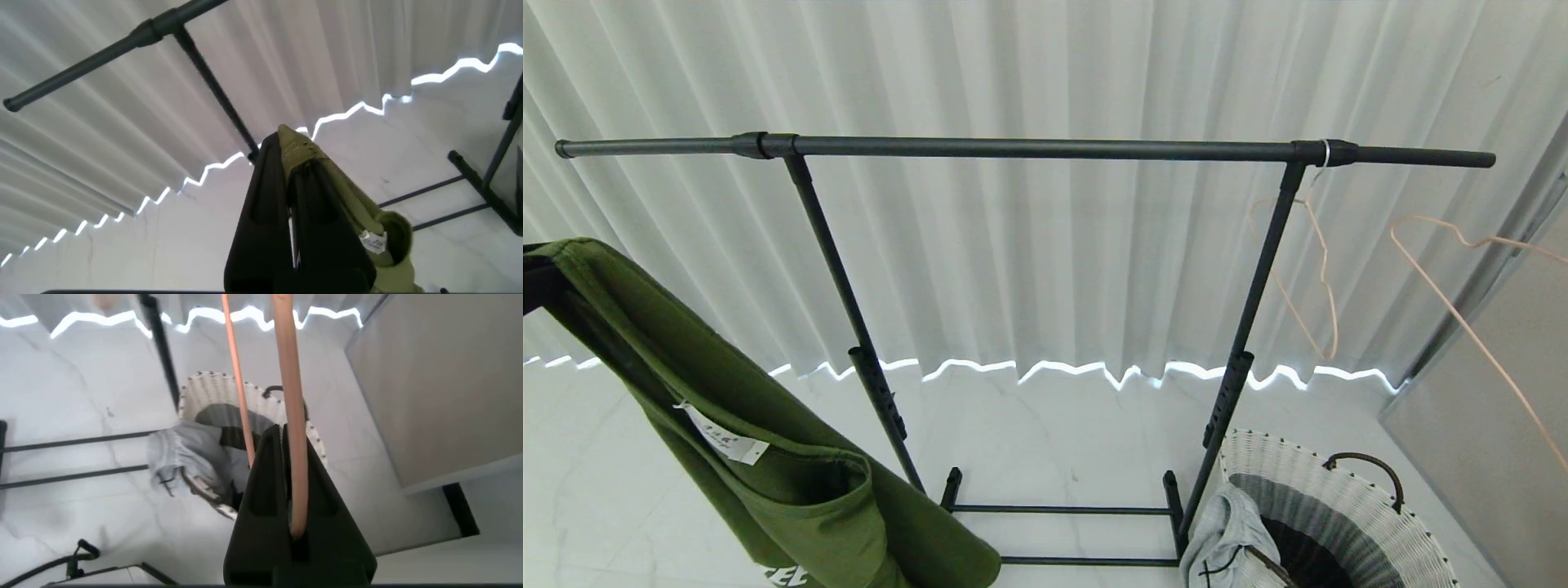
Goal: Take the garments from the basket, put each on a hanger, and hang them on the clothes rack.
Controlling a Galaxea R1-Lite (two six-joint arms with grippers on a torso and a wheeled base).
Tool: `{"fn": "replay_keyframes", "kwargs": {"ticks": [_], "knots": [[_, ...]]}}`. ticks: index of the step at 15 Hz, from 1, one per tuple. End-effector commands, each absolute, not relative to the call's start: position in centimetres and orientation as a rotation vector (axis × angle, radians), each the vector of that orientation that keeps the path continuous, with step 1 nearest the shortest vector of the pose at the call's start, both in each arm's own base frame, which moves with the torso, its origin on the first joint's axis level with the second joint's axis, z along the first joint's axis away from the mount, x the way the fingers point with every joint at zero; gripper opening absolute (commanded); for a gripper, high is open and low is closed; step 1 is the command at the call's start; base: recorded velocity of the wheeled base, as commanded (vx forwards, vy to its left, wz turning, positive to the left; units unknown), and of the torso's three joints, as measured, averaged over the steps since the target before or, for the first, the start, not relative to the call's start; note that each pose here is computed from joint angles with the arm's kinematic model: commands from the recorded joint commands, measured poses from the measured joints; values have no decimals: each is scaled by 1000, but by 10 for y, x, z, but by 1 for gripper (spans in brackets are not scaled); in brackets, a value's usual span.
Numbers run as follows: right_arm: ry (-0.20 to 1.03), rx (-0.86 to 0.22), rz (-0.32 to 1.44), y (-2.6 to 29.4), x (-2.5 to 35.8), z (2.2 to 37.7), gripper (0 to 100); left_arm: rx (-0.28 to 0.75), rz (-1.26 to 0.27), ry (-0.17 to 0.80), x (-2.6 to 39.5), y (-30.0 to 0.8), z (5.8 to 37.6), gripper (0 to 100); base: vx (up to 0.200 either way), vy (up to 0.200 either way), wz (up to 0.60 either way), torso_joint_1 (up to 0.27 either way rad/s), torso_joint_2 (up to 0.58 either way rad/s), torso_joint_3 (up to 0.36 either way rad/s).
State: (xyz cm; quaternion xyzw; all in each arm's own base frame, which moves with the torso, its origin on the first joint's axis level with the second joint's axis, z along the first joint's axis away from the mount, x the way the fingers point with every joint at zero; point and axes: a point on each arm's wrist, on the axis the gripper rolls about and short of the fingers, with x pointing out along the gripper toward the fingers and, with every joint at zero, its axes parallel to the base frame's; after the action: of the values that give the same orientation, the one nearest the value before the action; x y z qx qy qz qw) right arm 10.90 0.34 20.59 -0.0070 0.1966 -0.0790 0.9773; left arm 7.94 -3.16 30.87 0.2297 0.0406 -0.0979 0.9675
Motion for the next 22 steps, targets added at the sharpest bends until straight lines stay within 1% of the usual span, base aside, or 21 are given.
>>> {"fn": "replay_keyframes", "kwargs": {"ticks": [1,3,5,7,8,10,12,14,15,16,18,19,20,21,22], "knots": [[385,-12,-161,3,107,208,0,464,-199,82,80,-32,309,0,0,200,0,-2,2,-2],[374,-13,-157,3,105,209,0,466,-200,85,80,-32,308,0,0,200,0,2,2,2],[371,-45,-148,3,104,210,0,466,-200,86,80,-32,308,0,0,200,0,2,5,7],[365,-70,-100,6,104,211,0,465,-202,87,80,-32,307,0,0,200,0,2,0,0],[348,-79,-56,9,103,215,0,468,-203,92,80,-32,306,0,0,0,0,0,0,0],[331,-103,50,17,101,218,0,474,-208,107,81,-32,301,0,0,0,0,0,0,0],[317,-135,218,34,99,221,0,478,-211,117,81,-33,298,0,0,0,0,0,0,0],[318,-168,392,54,95,223,0,481,-213,122,83,-34,298,0,0,0,0,0,0,0],[330,-198,515,70,93,222,0,489,-208,139,87,-35,296,0,0,0,0,0,0,0],[345,-217,595,82,93,221,0,498,-199,161,94,-38,294,0,0,0,0,0,0,0],[374,-236,719,106,92,220,0,514,-154,217,112,-46,292,0,0,0,0,0,0,0],[392,-223,775,118,89,221,0,512,-145,238,123,-51,293,0,0,0,0,0,0,0],[392,-223,775,118,89,221,0,512,-145,238,123,-51,293,0,0,0,0,0,0,0],[426,-187,888,137,77,222,0,450,-138,268,145,-62,297,0,0,0,0,0,0,0],[441,-181,939,144,69,221,0,404,-136,278,155,-68,299,0,0,0,0,0,0,0]]}}
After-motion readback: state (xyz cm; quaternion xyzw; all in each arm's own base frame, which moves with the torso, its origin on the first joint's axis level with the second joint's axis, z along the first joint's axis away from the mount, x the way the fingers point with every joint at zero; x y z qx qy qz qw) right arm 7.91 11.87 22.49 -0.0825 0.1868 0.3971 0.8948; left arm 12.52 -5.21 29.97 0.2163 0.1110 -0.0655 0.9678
